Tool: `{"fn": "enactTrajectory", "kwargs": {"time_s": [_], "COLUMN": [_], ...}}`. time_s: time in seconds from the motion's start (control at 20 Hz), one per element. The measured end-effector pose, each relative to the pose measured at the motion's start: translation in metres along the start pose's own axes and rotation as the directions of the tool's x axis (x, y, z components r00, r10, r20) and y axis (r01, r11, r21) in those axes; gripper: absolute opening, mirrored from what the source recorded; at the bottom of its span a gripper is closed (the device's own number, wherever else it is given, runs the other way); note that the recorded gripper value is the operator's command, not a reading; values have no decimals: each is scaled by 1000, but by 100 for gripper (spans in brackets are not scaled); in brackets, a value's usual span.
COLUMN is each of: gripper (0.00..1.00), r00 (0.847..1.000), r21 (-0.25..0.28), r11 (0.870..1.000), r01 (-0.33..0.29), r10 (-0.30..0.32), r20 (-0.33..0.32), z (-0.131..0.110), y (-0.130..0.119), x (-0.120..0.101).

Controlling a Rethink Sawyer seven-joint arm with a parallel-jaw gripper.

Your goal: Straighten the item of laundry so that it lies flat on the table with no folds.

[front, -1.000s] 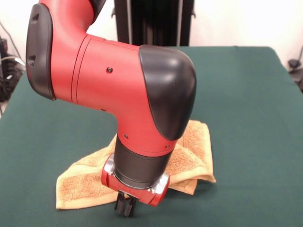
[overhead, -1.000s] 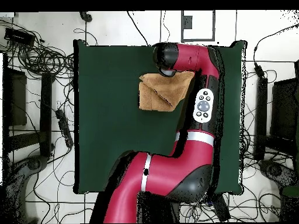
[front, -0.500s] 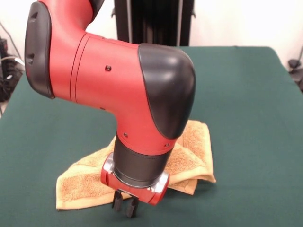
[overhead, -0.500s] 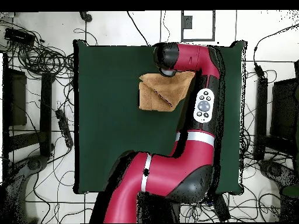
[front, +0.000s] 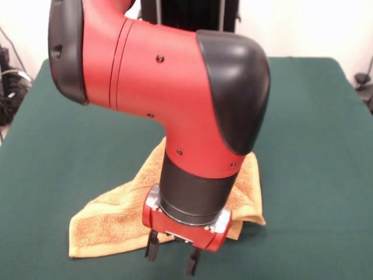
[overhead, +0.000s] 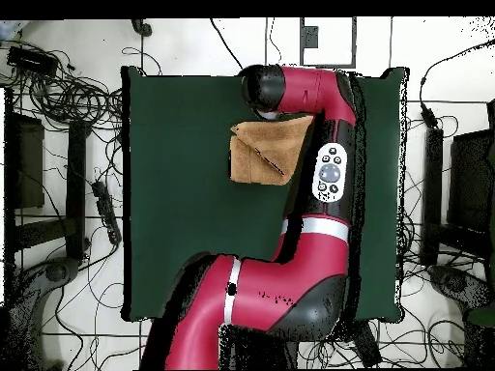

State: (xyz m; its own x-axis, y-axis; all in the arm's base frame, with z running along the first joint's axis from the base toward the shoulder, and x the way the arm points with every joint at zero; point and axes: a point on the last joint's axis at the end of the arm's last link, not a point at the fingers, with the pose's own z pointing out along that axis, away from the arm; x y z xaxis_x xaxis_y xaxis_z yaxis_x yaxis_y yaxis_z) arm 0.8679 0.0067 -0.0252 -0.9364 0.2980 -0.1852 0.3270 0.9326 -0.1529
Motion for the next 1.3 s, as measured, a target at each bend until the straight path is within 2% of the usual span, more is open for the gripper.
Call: {"fn": "enactTrajectory", "kwargs": {"time_s": [0.35,0.5,0.95,1.3], "gripper": [100,100,100,100], "r00": [1000,1000,994,989], "r21": [-35,-65,-113,-114], "r11": [999,998,993,993], "r01": [-9,-22,-44,-41], "r10": [10,22,33,24], "r20": [17,-7,-106,-148], "z": [-22,-35,-51,-58], "y": [10,16,24,24], "x": [-9,-6,23,45]}}
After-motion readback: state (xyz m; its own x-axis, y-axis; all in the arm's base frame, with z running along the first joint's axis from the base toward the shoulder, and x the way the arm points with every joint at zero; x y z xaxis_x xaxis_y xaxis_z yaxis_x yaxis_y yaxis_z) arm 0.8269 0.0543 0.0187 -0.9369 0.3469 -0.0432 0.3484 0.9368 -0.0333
